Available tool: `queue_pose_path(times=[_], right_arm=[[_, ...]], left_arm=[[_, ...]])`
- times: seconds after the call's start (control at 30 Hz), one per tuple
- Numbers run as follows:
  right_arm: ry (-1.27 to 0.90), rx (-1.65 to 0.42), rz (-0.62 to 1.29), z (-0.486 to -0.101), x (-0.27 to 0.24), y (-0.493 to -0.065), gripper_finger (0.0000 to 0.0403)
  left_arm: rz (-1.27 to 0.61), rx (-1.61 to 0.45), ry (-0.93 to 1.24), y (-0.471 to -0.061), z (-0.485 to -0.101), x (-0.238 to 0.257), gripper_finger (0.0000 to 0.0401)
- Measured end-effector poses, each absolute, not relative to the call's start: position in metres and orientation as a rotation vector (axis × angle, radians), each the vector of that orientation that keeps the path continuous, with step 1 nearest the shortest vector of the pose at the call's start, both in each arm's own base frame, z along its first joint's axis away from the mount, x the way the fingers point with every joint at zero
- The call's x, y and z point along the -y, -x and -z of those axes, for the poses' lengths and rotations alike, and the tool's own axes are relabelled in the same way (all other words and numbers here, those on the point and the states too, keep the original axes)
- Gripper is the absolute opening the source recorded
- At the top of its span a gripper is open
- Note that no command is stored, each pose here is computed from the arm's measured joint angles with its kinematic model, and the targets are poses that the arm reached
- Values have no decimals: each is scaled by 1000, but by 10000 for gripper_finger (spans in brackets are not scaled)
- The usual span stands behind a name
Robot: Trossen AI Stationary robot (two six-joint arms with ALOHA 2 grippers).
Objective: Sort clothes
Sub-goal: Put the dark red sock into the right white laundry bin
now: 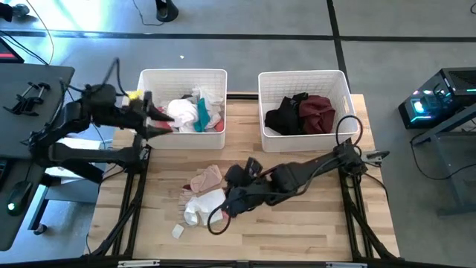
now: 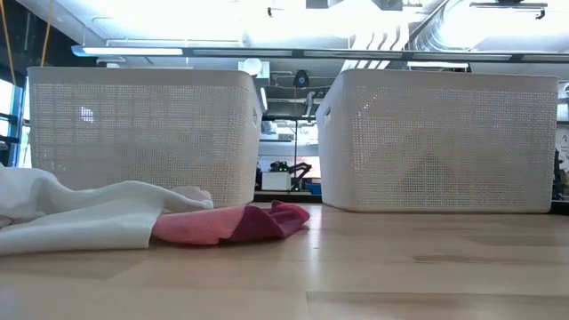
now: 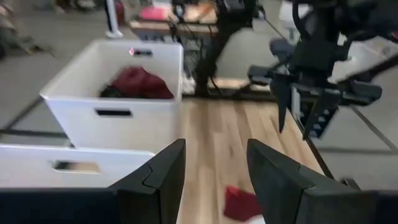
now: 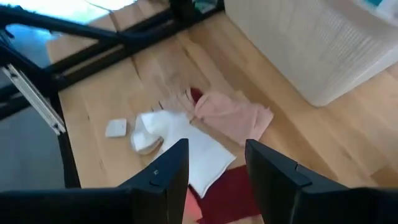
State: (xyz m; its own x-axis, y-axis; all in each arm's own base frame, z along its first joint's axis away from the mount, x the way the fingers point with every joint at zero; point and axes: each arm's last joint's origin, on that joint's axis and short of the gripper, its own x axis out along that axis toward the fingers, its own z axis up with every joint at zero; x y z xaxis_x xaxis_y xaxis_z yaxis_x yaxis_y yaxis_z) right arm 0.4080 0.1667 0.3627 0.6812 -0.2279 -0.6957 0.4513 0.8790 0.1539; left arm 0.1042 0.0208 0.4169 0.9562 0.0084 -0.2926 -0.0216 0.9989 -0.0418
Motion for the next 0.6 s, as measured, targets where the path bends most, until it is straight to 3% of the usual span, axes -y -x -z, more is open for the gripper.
queue_pose_path(times=[0.6], right_arm=[[-354, -1026, 456, -282, -198, -422, 144]], left_arm=[[162, -685, -41, -148, -367, 21, 115]])
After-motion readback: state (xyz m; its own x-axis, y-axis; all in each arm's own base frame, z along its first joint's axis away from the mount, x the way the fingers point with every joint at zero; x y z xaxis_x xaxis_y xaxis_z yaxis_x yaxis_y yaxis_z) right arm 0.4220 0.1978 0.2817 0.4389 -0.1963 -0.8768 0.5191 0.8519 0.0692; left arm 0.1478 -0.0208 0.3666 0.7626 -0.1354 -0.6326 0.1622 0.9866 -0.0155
